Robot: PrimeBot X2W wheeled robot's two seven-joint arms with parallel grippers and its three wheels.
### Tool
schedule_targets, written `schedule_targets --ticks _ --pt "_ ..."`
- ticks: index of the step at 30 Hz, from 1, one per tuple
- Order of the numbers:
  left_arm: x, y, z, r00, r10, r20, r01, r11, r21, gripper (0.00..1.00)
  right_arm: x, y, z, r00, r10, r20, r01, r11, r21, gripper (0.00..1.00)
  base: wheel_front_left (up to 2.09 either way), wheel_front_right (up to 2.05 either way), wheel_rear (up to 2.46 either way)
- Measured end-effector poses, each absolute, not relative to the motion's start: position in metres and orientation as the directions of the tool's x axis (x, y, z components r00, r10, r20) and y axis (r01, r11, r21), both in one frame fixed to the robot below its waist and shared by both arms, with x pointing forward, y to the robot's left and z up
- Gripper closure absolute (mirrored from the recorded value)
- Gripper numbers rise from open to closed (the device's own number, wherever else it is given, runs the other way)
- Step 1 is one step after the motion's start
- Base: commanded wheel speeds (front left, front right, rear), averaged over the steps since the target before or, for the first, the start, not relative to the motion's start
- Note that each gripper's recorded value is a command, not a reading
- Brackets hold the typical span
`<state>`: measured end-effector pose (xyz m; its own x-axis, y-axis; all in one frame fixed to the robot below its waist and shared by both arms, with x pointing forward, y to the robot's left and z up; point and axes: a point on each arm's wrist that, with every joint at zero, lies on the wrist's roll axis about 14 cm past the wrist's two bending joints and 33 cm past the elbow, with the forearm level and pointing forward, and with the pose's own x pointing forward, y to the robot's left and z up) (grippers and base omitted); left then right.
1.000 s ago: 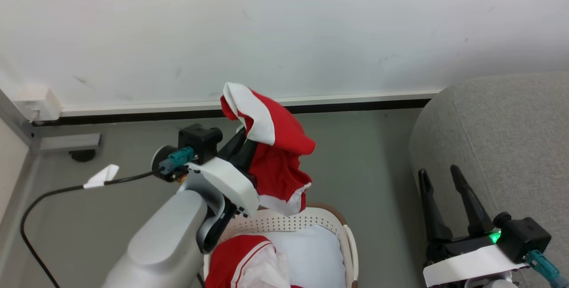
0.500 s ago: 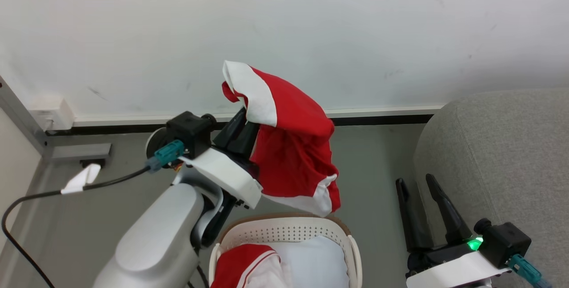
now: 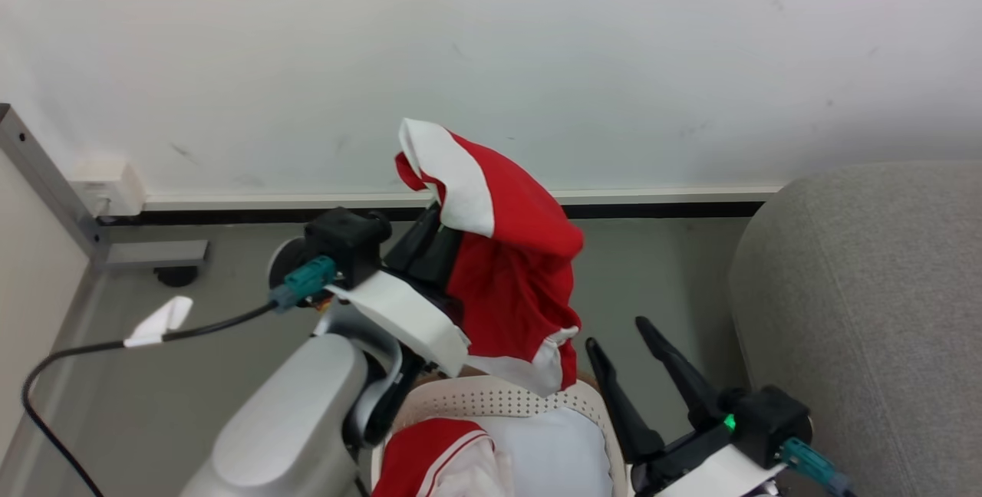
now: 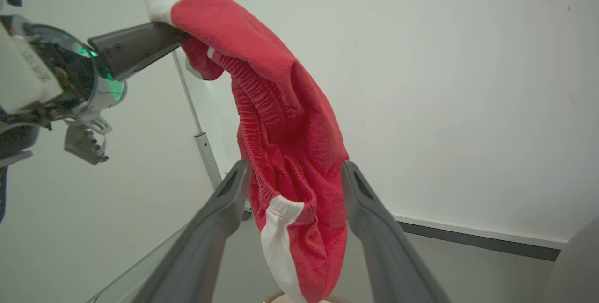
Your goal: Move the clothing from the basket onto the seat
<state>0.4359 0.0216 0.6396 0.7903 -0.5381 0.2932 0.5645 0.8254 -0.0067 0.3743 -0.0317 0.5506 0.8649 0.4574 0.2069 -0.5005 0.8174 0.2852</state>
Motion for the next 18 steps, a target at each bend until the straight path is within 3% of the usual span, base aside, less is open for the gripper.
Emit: schedule_targets --ticks 9,18 --pt "0.413 0.003 0.634 0.765 -0.580 0.281 0.610 0.792 -0.026 1.00 0.381 0.014 0.522 0.787 0.612 0.082 -0.615 0.766 0.187 0.00 0.00 0.00 0.00" --pt "0.383 -0.006 0.624 0.747 -0.613 0.258 0.642 0.765 -0.044 1.00 0.395 0.032 0.507 0.763 0.647 0.006 -0.640 0.754 0.147 0.00 0.00 0.00 0.00"
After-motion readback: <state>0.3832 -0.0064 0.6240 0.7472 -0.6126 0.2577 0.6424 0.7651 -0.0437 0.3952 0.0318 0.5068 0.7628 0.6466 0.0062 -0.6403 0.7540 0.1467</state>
